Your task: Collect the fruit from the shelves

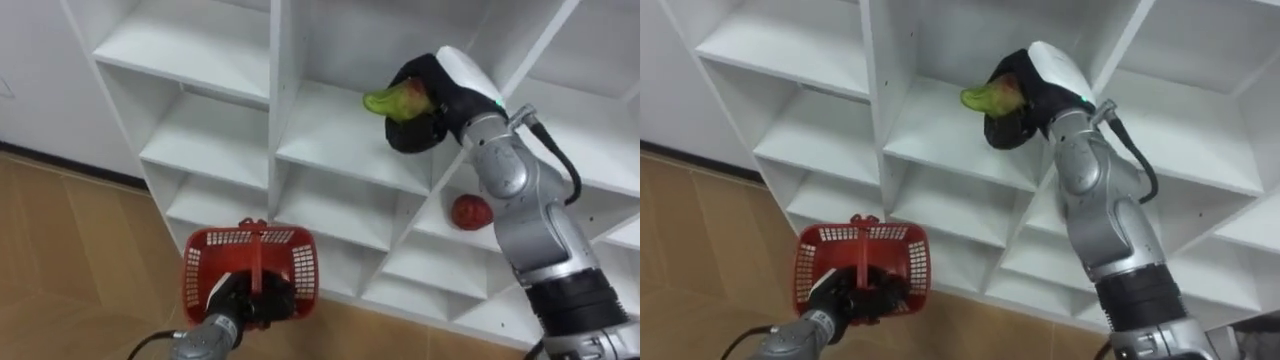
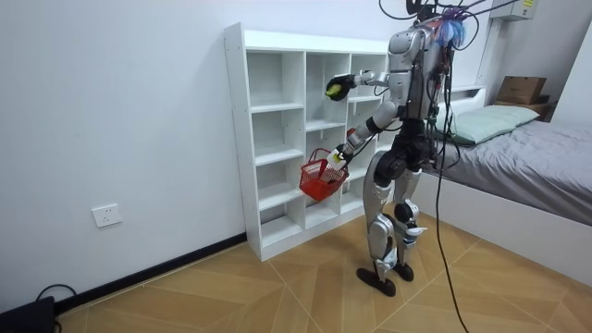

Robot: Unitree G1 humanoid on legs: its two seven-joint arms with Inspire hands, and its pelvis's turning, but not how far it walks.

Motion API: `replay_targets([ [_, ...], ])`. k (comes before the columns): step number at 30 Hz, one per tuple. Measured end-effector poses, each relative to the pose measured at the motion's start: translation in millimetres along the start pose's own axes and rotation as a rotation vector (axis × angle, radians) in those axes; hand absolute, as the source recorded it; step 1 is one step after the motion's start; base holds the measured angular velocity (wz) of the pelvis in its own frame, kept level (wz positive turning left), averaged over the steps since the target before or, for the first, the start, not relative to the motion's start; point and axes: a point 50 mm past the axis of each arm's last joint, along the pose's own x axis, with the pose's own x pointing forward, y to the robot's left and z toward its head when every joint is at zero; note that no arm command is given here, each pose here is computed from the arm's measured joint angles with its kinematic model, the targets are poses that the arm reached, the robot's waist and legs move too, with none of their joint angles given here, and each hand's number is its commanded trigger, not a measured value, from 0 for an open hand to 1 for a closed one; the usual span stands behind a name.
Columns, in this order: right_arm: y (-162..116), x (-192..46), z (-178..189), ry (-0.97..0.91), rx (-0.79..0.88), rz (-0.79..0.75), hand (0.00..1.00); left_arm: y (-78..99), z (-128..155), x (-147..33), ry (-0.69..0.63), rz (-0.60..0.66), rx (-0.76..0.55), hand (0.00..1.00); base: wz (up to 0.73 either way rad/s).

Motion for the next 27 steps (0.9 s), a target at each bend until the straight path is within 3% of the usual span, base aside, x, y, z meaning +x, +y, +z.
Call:
replay_targets([
  [7, 19, -15, -1, -0.001, 0.047, 0.07, 1.0, -4.5, -8, -1.6, 0.021, 0.005, -0.056, 1.0, -0.08],
  [17, 41, -34, -10, 0.034, 0.054, 0.159, 1.0, -16.2, -10, -2.1, 0.031, -0.033, -0.028, 1.0, -0.07],
  [27, 67, -52, -24, 0.104, 0.073, 0.243, 1.0, -25.8, 6, -4.1, -0.04, -0.076, -0.038, 1.0, -0.01],
])
